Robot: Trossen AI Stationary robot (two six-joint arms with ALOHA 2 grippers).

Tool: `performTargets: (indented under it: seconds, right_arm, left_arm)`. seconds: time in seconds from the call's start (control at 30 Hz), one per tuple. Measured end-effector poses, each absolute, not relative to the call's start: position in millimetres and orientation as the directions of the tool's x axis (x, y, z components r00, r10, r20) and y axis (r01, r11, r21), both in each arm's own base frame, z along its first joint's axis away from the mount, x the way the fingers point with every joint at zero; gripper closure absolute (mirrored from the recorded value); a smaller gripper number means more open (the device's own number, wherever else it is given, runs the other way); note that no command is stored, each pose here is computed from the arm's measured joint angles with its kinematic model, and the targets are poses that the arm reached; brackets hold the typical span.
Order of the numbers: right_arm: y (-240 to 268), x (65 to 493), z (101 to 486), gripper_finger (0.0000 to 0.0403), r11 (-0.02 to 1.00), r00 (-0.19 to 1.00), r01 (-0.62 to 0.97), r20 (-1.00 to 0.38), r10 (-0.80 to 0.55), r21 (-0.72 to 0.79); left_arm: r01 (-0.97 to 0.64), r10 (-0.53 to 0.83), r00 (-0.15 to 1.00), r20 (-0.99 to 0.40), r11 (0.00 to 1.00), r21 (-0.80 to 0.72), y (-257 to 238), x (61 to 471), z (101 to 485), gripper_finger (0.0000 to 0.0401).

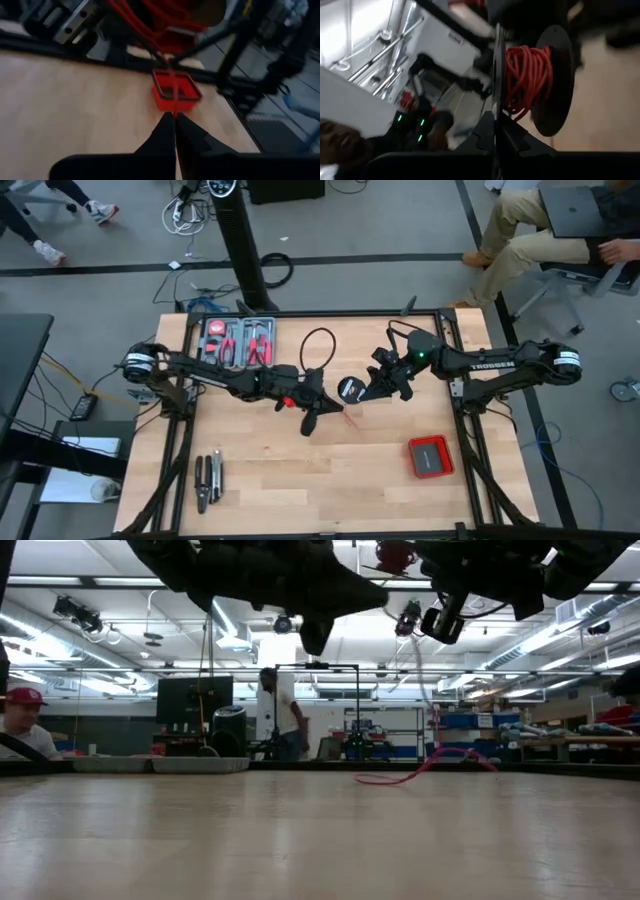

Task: Coil cords
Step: Coil the red wire onto the spool

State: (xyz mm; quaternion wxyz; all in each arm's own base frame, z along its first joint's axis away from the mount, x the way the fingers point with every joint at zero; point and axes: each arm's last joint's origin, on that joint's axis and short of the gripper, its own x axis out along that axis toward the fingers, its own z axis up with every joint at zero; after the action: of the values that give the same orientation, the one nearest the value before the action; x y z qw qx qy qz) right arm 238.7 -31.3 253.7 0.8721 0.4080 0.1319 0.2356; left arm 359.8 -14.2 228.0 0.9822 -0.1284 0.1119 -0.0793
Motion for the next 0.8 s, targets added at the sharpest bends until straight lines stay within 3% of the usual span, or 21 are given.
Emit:
performTargets:
  seconds: [0.43, 0.8]
  right_arm:
    - [-31, 235, 243, 0.0403, 0.501, 0.796, -0.249, -0.12, 0.594, 0.829]
    - [-29, 235, 243, 0.0403, 0.474, 0.764, -0.269, -0.114, 0.635, 0.838]
  left_arm:
    - [0.164, -0.197, 0.962, -0.191, 0.971, -0.177, 7, 343, 254, 0.0399]
    - [0.184, -0.148, 0.978, -0.148, 0.944, 0.275, 13, 346, 266, 0.0399]
